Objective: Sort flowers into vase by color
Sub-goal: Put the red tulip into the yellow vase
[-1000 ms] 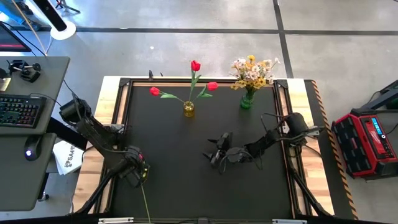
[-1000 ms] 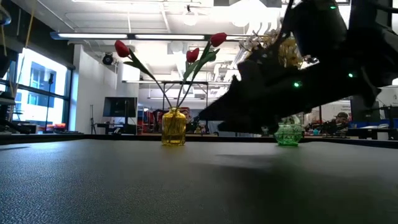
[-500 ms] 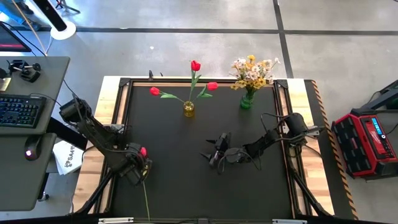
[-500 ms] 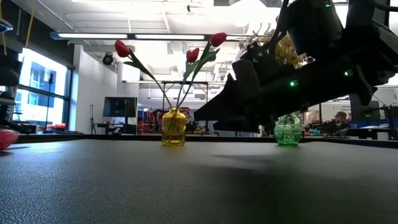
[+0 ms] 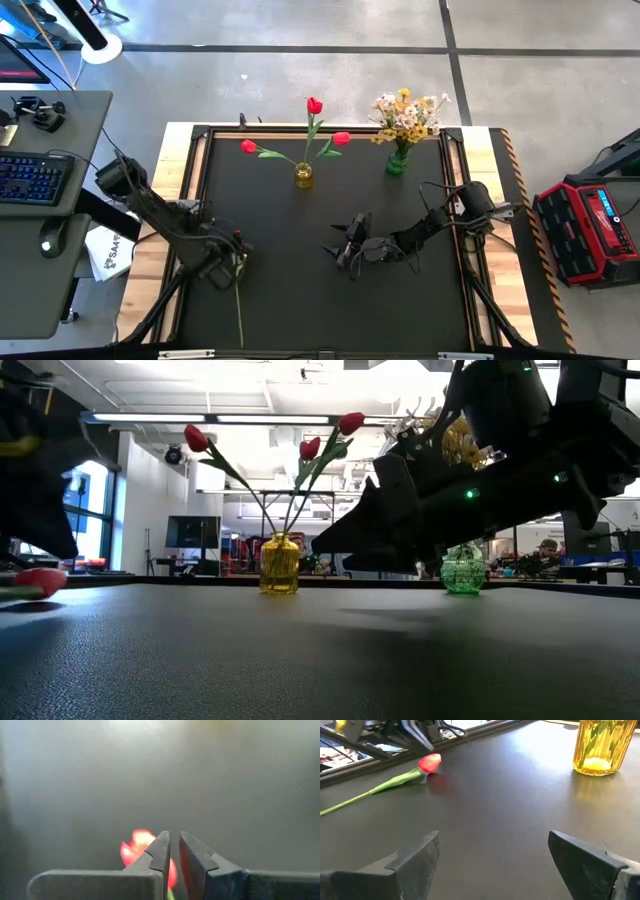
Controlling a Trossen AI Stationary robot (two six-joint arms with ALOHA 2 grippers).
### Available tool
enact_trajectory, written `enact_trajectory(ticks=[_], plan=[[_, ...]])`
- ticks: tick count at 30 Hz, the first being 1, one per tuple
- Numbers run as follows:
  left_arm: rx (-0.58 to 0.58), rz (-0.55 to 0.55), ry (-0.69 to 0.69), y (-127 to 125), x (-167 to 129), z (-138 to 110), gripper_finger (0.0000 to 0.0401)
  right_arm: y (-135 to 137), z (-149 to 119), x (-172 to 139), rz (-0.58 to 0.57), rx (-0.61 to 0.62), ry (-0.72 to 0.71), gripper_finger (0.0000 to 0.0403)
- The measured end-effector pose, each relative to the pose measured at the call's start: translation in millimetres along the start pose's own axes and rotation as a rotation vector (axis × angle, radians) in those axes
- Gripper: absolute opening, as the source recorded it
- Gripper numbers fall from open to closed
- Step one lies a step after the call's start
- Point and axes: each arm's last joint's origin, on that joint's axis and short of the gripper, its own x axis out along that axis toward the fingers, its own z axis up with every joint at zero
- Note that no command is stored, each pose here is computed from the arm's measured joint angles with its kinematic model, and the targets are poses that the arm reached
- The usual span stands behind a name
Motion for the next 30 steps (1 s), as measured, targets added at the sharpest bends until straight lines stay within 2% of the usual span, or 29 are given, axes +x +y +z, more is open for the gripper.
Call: enact_trajectory(ticks=[3, 6, 9, 12, 20, 22, 24, 30], plan=[[0.07, 0.052, 0.039, 1, 3, 11, 0.0029, 0, 0, 0, 0.006, 0.007, 0.002, 0.0355], [0.116, 0.069, 0.157, 2, 1, 19, 0.0041, 1, 0, 0, 0.013, 0.021, 0.006, 0.0355], [0.106, 0.069, 0.299, 5, -6, 20, 0.0063, 1, 0, 0, 0.016, 0.036, 0.007, 0.0355], [0.105, 0.032, 0.385, 5, -13, 15, 0.0093, 1, 0, 0, 0.016, 0.036, 0.008, 0.0355], [-0.006, -0.148, 0.441, -10, -24, -10, 0.018, 1, 0, 0, 0.016, 0.04, 0.007, 0.0355], [-0.024, -0.126, 0.458, -13, -21, -16, 0.0188, 1, 0, 0, 0.016, 0.04, 0.008, 0.0355], [-0.026, -0.059, 0.448, -13, -13, -21, 0.019, 1, 0, 0, 0.017, 0.04, 0.007, 0.0355], [0.004, 0.024, 0.443, -18, 2, -27, 0.0171, 1, 0, 0, 0.019, 0.042, 0.009, 0.0355]])
